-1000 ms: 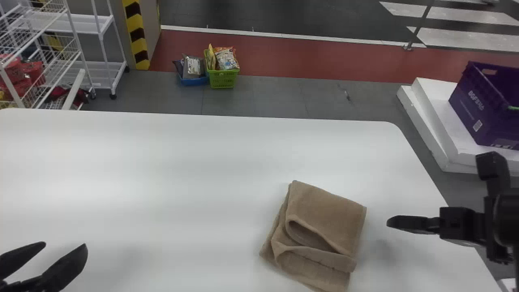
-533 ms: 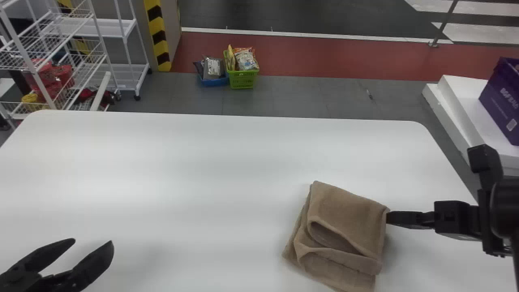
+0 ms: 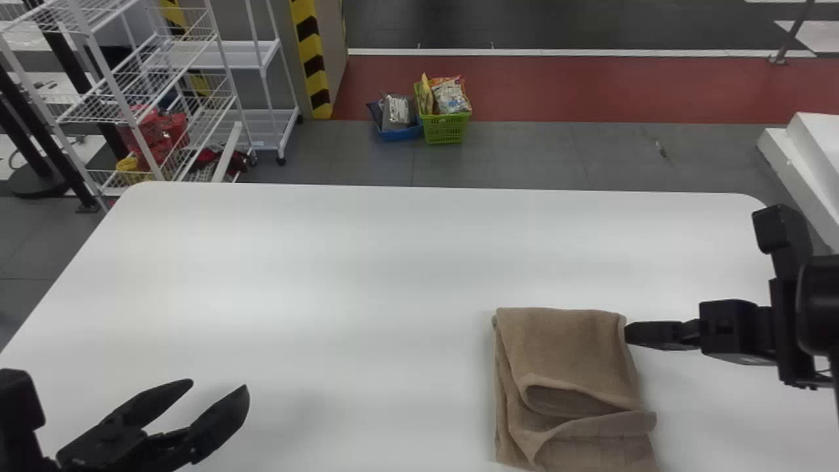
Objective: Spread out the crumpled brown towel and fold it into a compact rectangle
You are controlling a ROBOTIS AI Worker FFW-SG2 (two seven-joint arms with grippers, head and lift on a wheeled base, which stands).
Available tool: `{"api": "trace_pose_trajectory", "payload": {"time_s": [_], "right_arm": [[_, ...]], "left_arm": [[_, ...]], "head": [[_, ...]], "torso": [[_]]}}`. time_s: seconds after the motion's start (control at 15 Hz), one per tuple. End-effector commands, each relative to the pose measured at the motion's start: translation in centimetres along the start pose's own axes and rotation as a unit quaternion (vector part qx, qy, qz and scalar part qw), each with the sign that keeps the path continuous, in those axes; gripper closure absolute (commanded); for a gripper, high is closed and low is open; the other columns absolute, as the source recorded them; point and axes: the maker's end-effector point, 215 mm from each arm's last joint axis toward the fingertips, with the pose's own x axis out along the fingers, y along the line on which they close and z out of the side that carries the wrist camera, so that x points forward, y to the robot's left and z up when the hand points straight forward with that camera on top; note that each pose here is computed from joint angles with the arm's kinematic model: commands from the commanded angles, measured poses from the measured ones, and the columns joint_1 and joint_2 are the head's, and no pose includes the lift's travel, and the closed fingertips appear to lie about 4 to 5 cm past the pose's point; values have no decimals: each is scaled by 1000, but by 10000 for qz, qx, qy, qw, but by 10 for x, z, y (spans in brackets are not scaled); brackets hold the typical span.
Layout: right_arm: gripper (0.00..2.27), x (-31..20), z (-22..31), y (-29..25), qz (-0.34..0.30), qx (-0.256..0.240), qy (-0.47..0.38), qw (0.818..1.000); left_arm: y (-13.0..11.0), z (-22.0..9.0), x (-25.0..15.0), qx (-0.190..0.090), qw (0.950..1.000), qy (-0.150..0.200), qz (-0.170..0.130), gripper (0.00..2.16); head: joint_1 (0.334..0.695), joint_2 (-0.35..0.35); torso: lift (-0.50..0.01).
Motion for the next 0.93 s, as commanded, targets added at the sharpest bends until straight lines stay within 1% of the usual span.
{"api": "trace_pose_trajectory", "payload": {"time_s": [0.0, 0.33, 0.53, 0.6, 0.67, 0.73, 0.8, 0.87], "right_arm": [[1717, 16, -1, 12, 82, 38, 144, 9999], [1717, 41, 1, 29, 279, 217, 338, 9988], [1717, 52, 21, 48, 588, -182, 109, 9980], [1717, 54, 24, 55, 717, -249, 43, 9971], [1632, 52, 23, 58, 800, -269, 11, 9964], [1264, 48, 20, 60, 850, -378, -59, 9956], [680, 35, 28, 67, 911, -749, -284, 9926], [272, 19, 29, 67, 825, -1012, -431, 9905]], "left_arm": [[0, 0, 0, -14, 10000, -4, 8, 80], [3, 0, -2, -31, 10000, -15, 25, 80], [3, -1, -1, -29, 10000, -23, 22, 80], [3, -1, -1, -35, 10000, -18, 23, 80], [4, -1, -2, -34, 10000, -19, 31, 80], [4, -1, -2, -33, 10000, -20, 39, 80], [7, -1, -3, -37, 10000, -19, 70, 80], [8, 0, -2, -40, 10000, -30, 68, 80]], "head": [[695, 64], [695, 108], [695, 126], [695, 137], [695, 145], [695, 150], [695, 156], [695, 165]], "torso": [[-127], [-127], [-127], [-127], [-127], [-127], [-127], [-127]]}}
